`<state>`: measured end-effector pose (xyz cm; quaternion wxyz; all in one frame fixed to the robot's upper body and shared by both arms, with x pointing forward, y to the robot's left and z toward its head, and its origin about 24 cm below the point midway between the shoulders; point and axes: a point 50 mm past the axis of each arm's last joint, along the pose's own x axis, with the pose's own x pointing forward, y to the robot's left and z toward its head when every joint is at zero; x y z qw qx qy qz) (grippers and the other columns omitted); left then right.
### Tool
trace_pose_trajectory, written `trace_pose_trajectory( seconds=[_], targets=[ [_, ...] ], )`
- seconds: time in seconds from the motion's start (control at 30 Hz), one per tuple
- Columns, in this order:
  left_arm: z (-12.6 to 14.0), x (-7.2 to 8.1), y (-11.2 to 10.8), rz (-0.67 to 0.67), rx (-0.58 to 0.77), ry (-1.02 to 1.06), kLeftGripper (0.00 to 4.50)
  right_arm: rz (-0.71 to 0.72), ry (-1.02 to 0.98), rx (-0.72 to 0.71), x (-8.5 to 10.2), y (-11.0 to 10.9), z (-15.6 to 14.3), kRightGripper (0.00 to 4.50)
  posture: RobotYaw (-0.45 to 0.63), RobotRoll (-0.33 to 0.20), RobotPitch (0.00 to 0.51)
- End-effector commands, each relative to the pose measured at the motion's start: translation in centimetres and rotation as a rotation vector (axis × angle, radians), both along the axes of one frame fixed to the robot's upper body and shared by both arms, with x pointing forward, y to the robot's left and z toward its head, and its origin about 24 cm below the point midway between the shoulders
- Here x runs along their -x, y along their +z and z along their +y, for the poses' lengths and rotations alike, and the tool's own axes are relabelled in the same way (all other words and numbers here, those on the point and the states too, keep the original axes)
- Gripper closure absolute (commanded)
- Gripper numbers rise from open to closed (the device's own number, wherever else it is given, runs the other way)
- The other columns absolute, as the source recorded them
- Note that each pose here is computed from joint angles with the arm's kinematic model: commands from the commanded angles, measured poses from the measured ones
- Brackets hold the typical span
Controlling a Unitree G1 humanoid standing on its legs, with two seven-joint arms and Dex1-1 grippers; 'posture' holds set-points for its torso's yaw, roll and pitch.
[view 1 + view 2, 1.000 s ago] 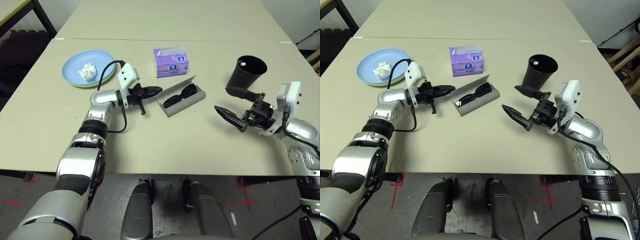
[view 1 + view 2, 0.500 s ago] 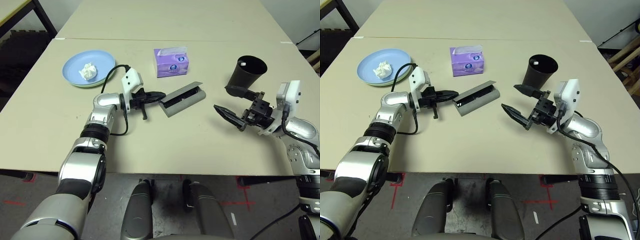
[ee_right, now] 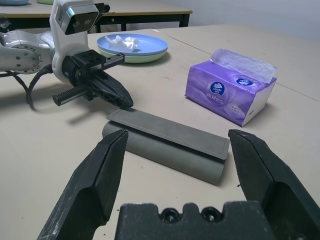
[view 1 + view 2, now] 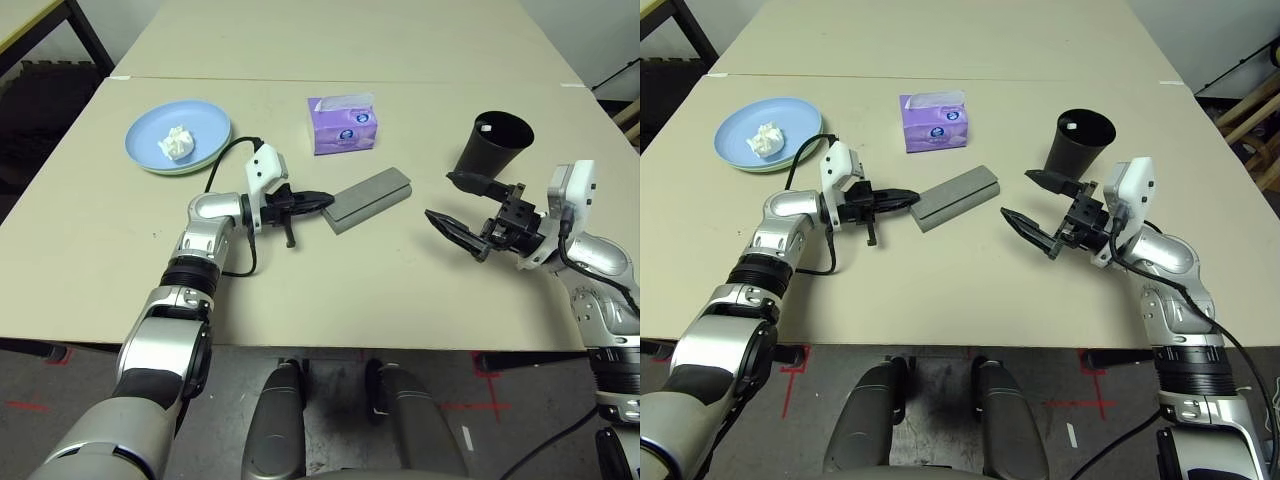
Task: Organize and tidy the items on the table.
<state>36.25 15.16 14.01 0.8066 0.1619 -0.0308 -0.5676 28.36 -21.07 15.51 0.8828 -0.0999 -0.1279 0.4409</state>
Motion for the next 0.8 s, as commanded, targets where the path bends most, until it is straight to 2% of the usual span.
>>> trace_pose_trajectory(
  seconds=[0.03,0.43,0.67,0.8],
  targets=[
    [-0.5,0.3,-0.2,0.014,0.002,-0.035,4.46,0.009,0.007,0.009,0.1,-0.4,0.0,0.0,0.09,0.0,0.202],
    [-1.8,0.5,0.8,0.006,0.048,-0.081,4.46,0.011,0.011,0.01,0.1,-0.6,0.1,0.0,0.09,0.0,0.2],
    [-1.5,0.9,-0.8,0.048,-0.035,-0.062,4.46,0.006,0.009,0.012,0.1,-0.5,0.0,0.0,0.08,0.0,0.201],
    [-0.9,0.7,-1.0,0.058,-0.061,-0.035,4.46,0.004,0.007,0.012,0.1,-0.5,-0.1,0.0,0.08,0.0,0.199]
  ],
)
